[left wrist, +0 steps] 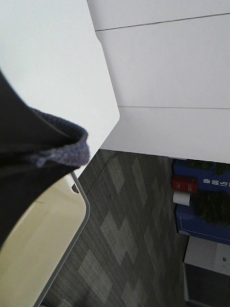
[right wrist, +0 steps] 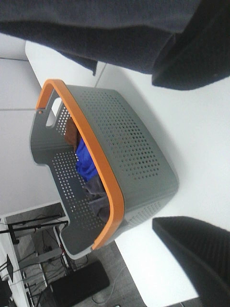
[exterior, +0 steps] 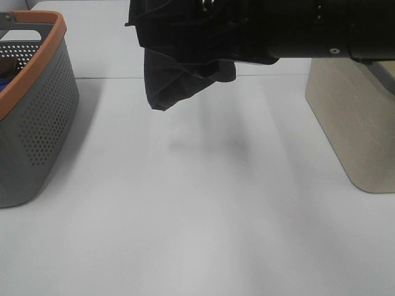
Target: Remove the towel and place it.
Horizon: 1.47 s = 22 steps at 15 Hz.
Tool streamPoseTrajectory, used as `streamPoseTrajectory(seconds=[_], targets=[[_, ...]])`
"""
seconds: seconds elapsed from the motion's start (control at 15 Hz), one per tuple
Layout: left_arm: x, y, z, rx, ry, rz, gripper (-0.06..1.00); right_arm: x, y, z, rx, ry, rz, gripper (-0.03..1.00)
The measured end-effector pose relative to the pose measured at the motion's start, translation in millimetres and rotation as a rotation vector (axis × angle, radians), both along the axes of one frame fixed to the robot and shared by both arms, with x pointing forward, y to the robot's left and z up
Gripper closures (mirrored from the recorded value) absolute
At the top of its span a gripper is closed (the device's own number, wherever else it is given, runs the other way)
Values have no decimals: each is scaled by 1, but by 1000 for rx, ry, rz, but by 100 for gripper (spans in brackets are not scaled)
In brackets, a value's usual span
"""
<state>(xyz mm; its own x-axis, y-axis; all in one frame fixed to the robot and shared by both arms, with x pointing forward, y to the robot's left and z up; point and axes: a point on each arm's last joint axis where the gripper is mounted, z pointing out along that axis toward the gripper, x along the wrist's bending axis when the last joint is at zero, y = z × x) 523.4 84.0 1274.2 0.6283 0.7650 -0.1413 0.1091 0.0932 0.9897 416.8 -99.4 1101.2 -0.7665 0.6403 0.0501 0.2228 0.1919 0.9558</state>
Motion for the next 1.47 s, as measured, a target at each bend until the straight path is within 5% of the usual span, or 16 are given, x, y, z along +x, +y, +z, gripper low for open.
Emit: streamPoseTrajectory(seconds=[0.4,0.73,1.47], targets=[[-1,-1,0,-26,19,-10,94,30,24,-36,-125,46,-50,27],[-1,-1,-4,3,54,-17,94,59,6,-43,-207,-62,-399,27],[-2,-2,-7,-3,102,-32,94,71,2,-52,-260,-123,-521,27]])
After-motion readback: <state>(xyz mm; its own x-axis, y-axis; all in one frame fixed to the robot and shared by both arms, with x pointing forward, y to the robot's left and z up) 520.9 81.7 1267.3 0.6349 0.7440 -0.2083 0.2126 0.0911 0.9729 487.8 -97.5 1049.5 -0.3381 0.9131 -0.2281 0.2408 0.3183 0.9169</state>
